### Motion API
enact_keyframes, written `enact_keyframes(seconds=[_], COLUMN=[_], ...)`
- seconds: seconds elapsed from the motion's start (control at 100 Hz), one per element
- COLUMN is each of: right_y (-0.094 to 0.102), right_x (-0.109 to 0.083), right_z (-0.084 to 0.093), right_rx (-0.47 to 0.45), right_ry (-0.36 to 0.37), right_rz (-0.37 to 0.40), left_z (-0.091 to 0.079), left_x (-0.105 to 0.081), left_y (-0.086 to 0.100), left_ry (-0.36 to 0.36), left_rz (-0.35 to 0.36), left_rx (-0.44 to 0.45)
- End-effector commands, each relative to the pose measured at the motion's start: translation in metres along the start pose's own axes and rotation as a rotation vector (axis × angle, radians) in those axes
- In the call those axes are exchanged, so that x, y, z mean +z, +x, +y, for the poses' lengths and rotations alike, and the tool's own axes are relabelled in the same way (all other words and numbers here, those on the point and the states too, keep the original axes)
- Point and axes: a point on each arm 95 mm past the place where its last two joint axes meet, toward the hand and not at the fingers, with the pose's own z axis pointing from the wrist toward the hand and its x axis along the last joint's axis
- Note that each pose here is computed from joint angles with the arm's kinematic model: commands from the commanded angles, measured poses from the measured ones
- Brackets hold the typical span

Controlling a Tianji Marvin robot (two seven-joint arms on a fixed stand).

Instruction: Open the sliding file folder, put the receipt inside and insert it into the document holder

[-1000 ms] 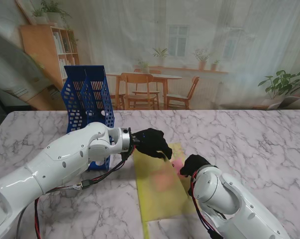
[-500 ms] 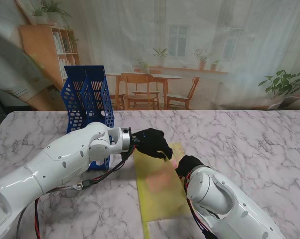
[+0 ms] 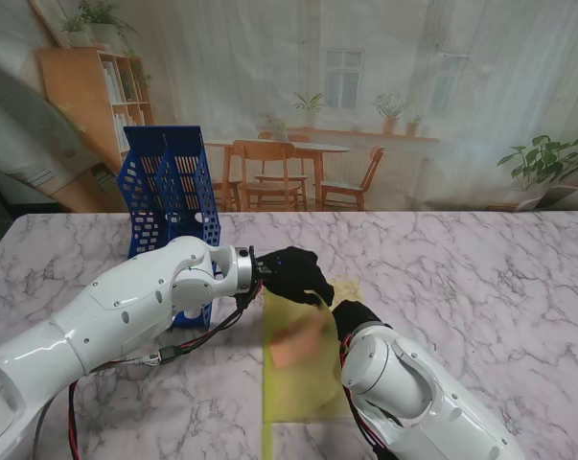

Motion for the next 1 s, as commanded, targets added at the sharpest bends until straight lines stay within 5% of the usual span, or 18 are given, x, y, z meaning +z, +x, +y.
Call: enact_keyframes(seconds=[0.0,0.36,0.99], right_y=[0.0,-0.006,0.005], right_x=[0.0,-0.001,-0.005], right_z=[-0.003,0.004,-0.013], right_rx=[0.006,0.04,0.057], right_ry=[0.002,-0.078,0.037], right_rz=[-0.006,-0.014,-0.03], left_z=[-0.001,0.0,-0.002], left_x=[0.002,0.001,0.008], left_y=[0.0,0.0,0.001], left_ry=[-0.012,-0.022,-0.01], left_rz=[0.0,-0.008,-0.036], left_rx=[0.002,0.002,0.007])
